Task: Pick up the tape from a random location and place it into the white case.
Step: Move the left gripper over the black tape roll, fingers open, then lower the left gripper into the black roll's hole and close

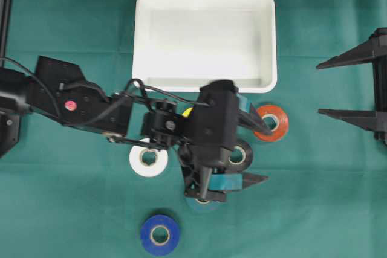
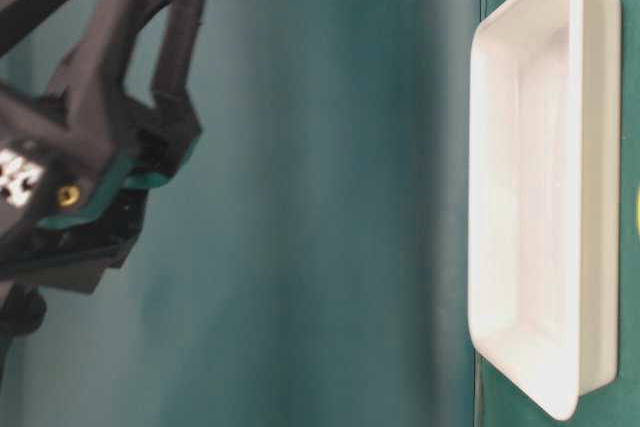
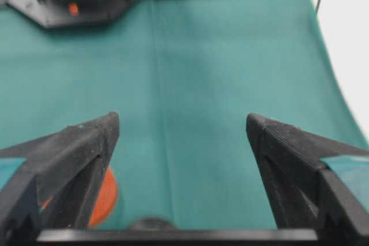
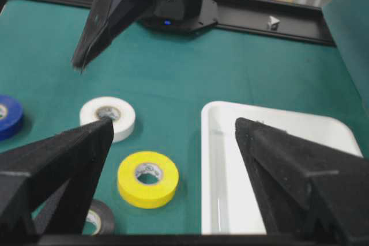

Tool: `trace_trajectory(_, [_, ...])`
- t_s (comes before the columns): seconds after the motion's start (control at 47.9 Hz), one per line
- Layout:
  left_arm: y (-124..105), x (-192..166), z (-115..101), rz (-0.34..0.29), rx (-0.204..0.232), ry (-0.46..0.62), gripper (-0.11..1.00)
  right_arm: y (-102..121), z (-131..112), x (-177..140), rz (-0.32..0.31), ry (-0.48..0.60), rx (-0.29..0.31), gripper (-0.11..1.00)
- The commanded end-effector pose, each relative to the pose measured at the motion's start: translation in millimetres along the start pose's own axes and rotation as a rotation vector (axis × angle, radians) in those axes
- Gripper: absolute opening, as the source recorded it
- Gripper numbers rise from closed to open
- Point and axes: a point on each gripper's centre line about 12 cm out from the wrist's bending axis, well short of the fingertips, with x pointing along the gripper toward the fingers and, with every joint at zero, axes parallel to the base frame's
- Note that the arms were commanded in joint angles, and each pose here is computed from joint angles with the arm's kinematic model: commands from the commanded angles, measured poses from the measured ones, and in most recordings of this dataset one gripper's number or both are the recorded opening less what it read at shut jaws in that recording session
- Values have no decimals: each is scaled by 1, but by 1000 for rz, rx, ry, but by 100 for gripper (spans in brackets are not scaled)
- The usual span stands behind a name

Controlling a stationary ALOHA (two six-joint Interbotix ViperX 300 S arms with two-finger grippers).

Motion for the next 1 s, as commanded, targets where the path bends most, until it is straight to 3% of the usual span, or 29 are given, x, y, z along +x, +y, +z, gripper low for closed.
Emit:
trace_trajectory(0.0, [-3, -3, 20, -4, 2, 15, 99, -1, 10, 2, -3, -23, 0, 91])
trace_trajectory(0.188, [-4, 8, 21, 0, -2, 178, 99, 0, 9, 2, -1, -12, 0, 91])
trace_trajectory(0.355, [-4, 13, 19, 10, -46, 317, 99, 0, 8, 2, -2, -6, 0, 91])
trace_trajectory(0.48, [-4, 13, 18, 19, -54, 385, 99, 0, 8, 2, -2, -6, -1, 91])
trace_trajectory(0.982, [-4, 15, 14, 20, -54, 400, 99, 0, 7, 3, -2, -2, 0, 91])
